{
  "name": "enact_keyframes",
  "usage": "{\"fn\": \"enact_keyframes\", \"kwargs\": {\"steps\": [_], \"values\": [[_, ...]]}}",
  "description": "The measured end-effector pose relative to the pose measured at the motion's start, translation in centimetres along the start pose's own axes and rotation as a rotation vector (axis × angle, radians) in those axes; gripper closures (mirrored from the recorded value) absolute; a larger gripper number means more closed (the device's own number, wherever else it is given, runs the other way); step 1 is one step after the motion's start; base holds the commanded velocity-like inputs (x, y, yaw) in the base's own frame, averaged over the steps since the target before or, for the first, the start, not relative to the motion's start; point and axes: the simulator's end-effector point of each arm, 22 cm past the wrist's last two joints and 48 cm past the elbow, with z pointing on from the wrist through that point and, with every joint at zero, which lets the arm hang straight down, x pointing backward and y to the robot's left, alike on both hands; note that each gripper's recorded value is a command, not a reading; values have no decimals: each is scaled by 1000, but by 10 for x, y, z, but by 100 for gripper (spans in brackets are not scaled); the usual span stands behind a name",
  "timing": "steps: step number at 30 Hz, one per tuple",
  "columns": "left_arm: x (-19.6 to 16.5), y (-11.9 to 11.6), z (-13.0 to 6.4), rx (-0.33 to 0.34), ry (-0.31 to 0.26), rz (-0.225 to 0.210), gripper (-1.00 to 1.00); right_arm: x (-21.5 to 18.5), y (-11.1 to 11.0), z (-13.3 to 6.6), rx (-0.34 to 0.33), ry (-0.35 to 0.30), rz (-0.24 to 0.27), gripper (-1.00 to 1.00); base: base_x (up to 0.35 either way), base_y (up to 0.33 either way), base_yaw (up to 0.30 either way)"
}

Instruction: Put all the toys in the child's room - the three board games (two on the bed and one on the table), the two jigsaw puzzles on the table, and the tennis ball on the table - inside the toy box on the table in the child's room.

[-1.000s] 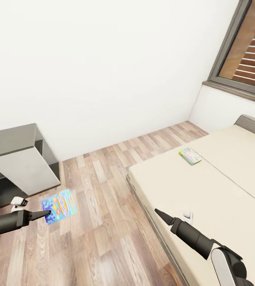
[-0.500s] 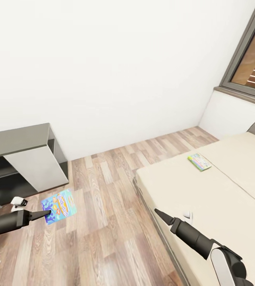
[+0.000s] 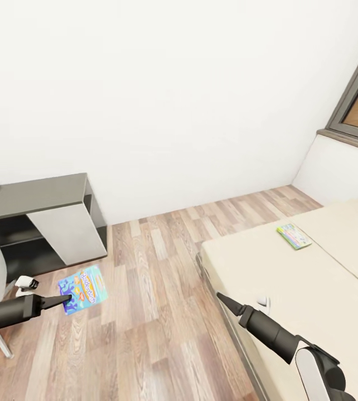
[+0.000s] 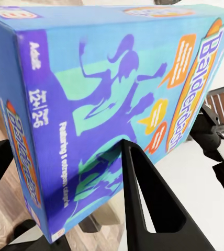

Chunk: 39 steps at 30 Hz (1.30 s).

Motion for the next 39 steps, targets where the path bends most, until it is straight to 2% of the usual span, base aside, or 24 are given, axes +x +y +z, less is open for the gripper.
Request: {"fn": "enact_keyframes", "kwargs": {"steps": [39], "values": [[-11, -24, -8, 17, -26, 53, 100, -13, 25, -4, -36, -29, -40, -100, 15, 1, 161]]}}
